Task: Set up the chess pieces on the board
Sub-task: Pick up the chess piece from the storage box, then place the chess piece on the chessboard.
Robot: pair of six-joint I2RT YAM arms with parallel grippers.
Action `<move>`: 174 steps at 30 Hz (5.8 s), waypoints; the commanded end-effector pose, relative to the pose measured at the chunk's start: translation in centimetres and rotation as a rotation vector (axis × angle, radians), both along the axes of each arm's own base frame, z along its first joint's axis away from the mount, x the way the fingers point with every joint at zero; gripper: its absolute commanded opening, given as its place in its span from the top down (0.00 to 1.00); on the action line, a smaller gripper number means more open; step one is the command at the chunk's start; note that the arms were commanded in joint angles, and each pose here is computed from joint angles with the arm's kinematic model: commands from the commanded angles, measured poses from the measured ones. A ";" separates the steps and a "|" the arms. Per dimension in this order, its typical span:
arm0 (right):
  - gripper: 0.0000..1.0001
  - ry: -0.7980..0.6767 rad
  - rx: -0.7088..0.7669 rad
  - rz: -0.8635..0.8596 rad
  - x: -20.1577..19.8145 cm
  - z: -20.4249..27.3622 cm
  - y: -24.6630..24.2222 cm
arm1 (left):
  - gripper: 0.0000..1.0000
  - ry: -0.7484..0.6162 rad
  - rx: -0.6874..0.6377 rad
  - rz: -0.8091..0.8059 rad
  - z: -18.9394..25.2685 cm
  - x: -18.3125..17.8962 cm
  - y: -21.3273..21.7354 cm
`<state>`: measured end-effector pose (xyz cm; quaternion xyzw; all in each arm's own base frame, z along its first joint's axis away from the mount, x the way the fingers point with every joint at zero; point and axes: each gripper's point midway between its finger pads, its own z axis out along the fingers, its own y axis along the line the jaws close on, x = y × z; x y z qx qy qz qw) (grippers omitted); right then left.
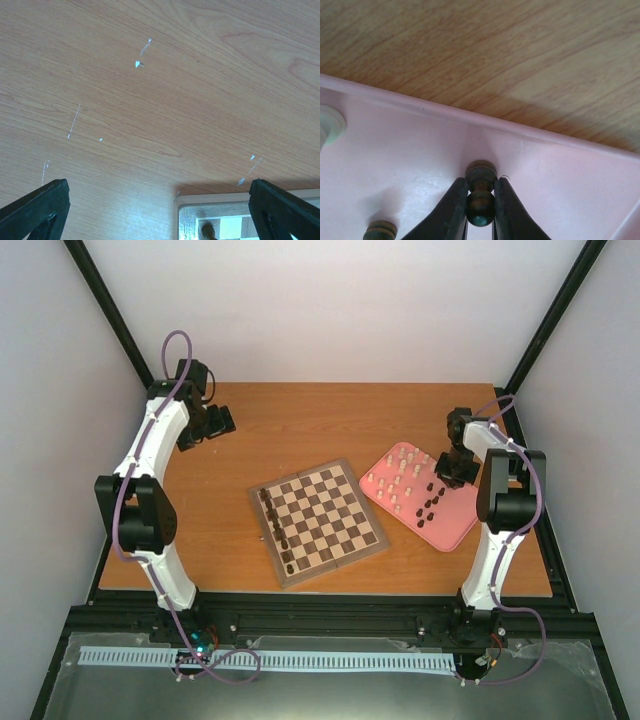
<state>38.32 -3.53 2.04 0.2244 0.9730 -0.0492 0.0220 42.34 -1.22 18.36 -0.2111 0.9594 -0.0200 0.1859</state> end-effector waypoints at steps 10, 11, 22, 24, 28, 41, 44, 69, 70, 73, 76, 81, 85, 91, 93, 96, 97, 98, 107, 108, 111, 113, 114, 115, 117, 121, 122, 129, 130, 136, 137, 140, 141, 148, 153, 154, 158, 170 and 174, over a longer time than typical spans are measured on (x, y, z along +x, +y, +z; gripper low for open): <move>0.97 -0.089 -0.015 -0.010 1.7 2.8 -0.8 | 0.00 -0.011 0.001 -0.015 0.9 0.6 -0.4; 0.97 -0.108 -0.020 -0.008 2.0 3.8 -0.9 | 0.00 -0.009 0.001 -0.014 0.8 0.6 -0.3; 0.97 -0.260 -0.042 0.208 4.0 14.0 6.6 | 0.00 -0.018 -0.002 -0.013 1.1 0.5 -0.3; 0.97 -0.273 -0.045 0.317 4.5 15.2 11.1 | 0.00 -0.020 -0.002 -0.014 1.2 0.5 -0.4; 0.97 -0.279 0.002 0.536 5.0 15.9 21.3 | 0.00 -0.021 -0.007 -0.013 1.2 0.3 -0.4; 0.97 -0.203 0.178 1.025 -1.0 10.7 40.4 | 0.00 -0.025 -0.014 -0.010 1.2 -1.2 -0.4; 0.97 -0.231 0.202 1.075 -1.7 10.5 42.4 | 0.00 -0.026 -0.019 -0.012 1.2 -1.5 -0.5; 0.97 -0.174 0.346 1.206 -5.2 5.7 48.1 | 0.00 -0.035 -0.017 -0.014 1.6 -3.1 -0.4; 0.97 -0.172 0.348 1.208 -5.3 5.6 48.2 | 0.00 -0.033 -0.019 -0.013 1.5 -3.1 -0.4; 0.97 -0.166 0.349 1.210 -5.4 5.3 48.3 | 0.00 -0.035 -0.021 -0.016 1.6 -3.1 -0.5; 0.97 -0.170 0.347 1.207 -5.2 5.2 48.4 | 0.00 -0.033 -0.020 -0.018 1.5 -3.1 -0.5; 0.97 -0.158 0.349 1.205 -5.2 4.5 48.5 | 0.00 -0.033 -0.017 -0.018 1.5 -3.2 -0.4; 0.97 -0.154 0.354 1.203 -5.3 4.3 48.6 | 0.00 -0.033 -0.015 -0.019 1.5 -3.4 -0.4; 0.96 -0.161 0.340 1.201 -5.0 4.3 48.5 | 0.00 -0.032 -0.014 -0.020 1.5 -3.3 -0.4; 0.95 -0.162 0.341 1.200 -5.0 4.3 48.6 | 0.00 -0.032 -0.015 -0.019 1.5 -3.3 -0.3; 0.94 -0.160 0.342 1.201 -5.0 4.2 48.6 | 0.00 -0.032 -0.012 -0.020 1.5 -3.3 -0.3; 0.93 -0.160 0.343 1.201 -5.0 4.2 48.6 | 0.00 -0.031 -0.011 -0.019 1.5 -3.3 -0.3; 0.93 -0.160 0.343 1.200 -5.0 4.2 48.6 | 0.00 -0.031 -0.010 -0.019 1.5 -3.3 -0.3; 0.88 -0.157 0.340 1.197 -5.0 3.9 48.6 | 0.00 -0.030 -0.009 -0.018 1.4 -3.3 -0.3; 0.88 -0.158 0.337 1.197 -4.9 3.9 48.6 | 0.00 -0.030 -0.009 -0.018 1.4 -3.3 -0.3; 0.87 -0.158 0.334 1.196 -4.8 3.8 48.5 | 0.00 -0.032 -0.010 -0.019 1.5 -3.2 -0.3; 0.87 -0.158 0.334 1.196 -4.8 3.8 48.5 | 0.00 -0.031 -0.009 -0.019 1.5 -3.3 -0.3; 0.86 -0.156 0.335 1.196 -4.9 3.7 48.6 | 0.00 -0.031 -0.008 -0.020 1.5 -3.3 -0.3; 0.86 -0.155 0.334 1.195 -4.8 3.7 48.5 | 0.00 -0.030 -0.007 -0.019 1.4 -3.3 -0.2; 0.85 -0.153 0.337 1.196 -4.9 3.6 48.6 | 0.00 -0.029 -0.007 -0.019 1.4 -3.3 -0.2; 0.82 -0.152 0.336 1.195 -4.9 3.5 48.5 | 0.00 -0.029 -0.007 -0.018 1.4 -3.3 -0.2; 0.82 -0.149 0.337 1.195 -4.9 3.5 48.5 | 0.00 -0.029 -0.008 -0.019 1.4 -3.3 -0.3; 0.79 -0.153 0.328 1.193 -4.8 3.6 48.4 | 0.00 -0.027 -0.011 -0.019 1.3 -3.3 -0.3; 0.78 -0.154 0.328 1.193 -4.8 3.6 48.4 | 0.00 -0.028 -0.011 -0.019 1.4 -3.3 -0.3; 0.75 -0.168 0.312 1.188 -4.4 3.9 48.3 | 0.00 -0.029 -0.010 -0.019 1.4 -3.2 -0.3; 0.75 -0.169 0.311 1.187 -4.3 3.9 48.2 | 0.00 -0.029 -0.012 -0.019 1.4 -3.2 -0.3; 0.80 -0.174 0.307 1.179 -4.1 4.0 48.1 | 0.00 -0.030 -0.012 -0.020 1.4 -3.2 -0.4; 0.81 -0.176 0.308 1.179 -4.0 4.0 48.2 | 0.00 -0.032 -0.012 -0.019 1.5 -3.1 -0.3; 0.81 -0.190 0.313 1.178 -3.7 4.1 48.3 | 0.00 -0.032 -0.008 -0.019 1.6 -3.1 -0.3; 0.81 -0.193 0.322 1.178 -3.5 4.0 48.5 | 0.00 -0.030 -0.008 -0.018 1.5 -3.1 -0.2; 0.82 -0.196 0.325 1.178 -3.5 4.1 48.6 | 0.00 -0.029 -0.007 -0.019 1.5 -3.1 -0.2; 0.82 -0.189 0.337 1.180 -3.6 4.0 48.6 | 0.00 -0.028 -0.006 -0.019 1.4 -3.0 -0.3; 0.62 -0.190 0.338 1.191 -3.9 4.7 48.4 | 0.00 -0.023 -0.003 -0.017 1.3 -3.0 -0.2; 0.62 -0.208 0.317 1.191 -3.6 5.6 48.1 | 0.00 -0.021 -0.001 -0.016 1.2 -3.0 -0.1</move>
